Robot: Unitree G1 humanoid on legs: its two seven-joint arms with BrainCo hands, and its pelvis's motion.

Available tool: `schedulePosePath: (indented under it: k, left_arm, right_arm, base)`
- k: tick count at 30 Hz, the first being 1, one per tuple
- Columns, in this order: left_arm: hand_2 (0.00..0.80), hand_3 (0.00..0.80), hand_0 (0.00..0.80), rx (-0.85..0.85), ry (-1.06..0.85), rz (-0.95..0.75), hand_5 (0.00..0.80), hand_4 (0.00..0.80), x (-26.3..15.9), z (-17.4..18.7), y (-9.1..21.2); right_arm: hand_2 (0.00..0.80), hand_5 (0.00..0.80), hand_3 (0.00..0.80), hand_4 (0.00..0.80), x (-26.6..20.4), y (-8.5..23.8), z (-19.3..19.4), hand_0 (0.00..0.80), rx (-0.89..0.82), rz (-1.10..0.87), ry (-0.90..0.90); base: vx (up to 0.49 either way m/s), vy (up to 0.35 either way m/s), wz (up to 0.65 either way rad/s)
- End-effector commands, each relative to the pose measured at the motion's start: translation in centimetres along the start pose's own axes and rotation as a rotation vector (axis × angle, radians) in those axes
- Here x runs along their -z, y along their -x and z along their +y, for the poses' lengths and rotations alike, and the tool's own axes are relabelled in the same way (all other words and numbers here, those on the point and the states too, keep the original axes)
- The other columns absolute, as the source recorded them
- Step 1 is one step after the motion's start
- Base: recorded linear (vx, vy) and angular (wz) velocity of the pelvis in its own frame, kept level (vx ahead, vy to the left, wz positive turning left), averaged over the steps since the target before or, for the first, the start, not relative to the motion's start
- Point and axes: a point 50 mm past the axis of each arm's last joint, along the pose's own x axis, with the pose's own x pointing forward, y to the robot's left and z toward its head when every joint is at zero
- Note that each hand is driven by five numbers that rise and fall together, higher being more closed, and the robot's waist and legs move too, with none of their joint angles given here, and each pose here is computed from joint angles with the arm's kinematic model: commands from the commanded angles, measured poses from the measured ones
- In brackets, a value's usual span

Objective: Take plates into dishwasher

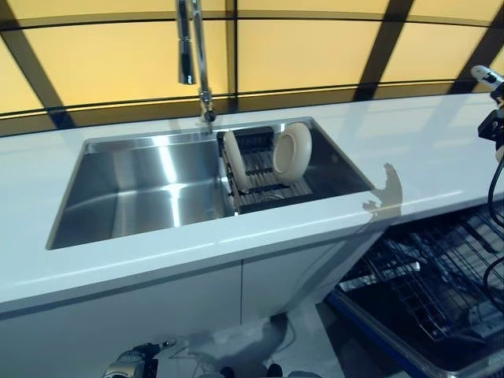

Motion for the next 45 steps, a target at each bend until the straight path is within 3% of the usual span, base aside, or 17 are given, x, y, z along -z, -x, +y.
schedulePosePath:
  k: [1, 10, 12, 20, 28, 33, 45]
  left_arm:
    - [0.0, 0.0, 0.0, -0.043, -0.094, -0.019, 0.0, 0.0, 0.0, 2.2, 0.2]
    - [0.0, 0.0, 0.0, -0.065, -0.063, -0.1, 0.0, 0.0, -2.5, 2.3, 0.4]
    - [0.0, 0.0, 0.0, -0.016, -0.161, -0.136, 0.0, 0.0, -3.0, 1.1, 0.4]
    - [0.0, 0.0, 0.0, -0.064, -0.153, -0.079, 0.0, 0.0, -0.6, 1.3, 0.3]
    - [0.0, 0.0, 0.0, -0.005, -0.246, -0.089, 0.0, 0.0, 0.3, 0.0, 0.3]
    - [0.0, 0.0, 0.0, -0.029, -0.194, -0.097, 0.0, 0.0, 0.1, 0.8, 0.3]
    - [0.0, 0.0, 0.0, -0.013, -0.23, -0.099, 0.0, 0.0, 1.2, 0.6, 0.4]
  right_arm:
    - [0.0, 0.0, 0.0, 0.0, -3.7, -0.2, 2.3, 0.0, -0.107, -0.103, -0.027]
    - [0.0, 0.0, 0.0, 0.0, -3.6, 0.3, 4.7, 0.0, -0.22, -0.1, 0.06]
    - [0.0, 0.0, 0.0, 0.0, -3.9, 0.1, 4.5, 0.0, -0.189, -0.099, 0.081]
    - [0.0, 0.0, 0.0, 0.0, -3.5, -0.5, 3.9, 0.0, -0.125, -0.018, 0.116]
    - [0.0, 0.0, 0.0, 0.0, -3.7, -0.7, 4.0, 0.0, -0.134, 0.014, 0.159]
    - [0.0, 0.0, 0.0, 0.0, -3.2, -0.5, 5.3, 0.0, -0.19, 0.046, 0.182]
    - [0.0, 0.0, 0.0, 0.0, -0.8, 0.1, 7.5, 0.0, -0.256, 0.192, 0.0]
  base:
    - [0.048, -0.088, 0.02]
    - [0.038, -0.244, 0.17]
    - [0.058, -0.134, 0.28]
    - [0.025, -0.012, 0.16]
    - [0.026, 0.006, 0.03]
    - [0.046, 0.005, 0.02]
    - [0.035, -0.01, 0.02]
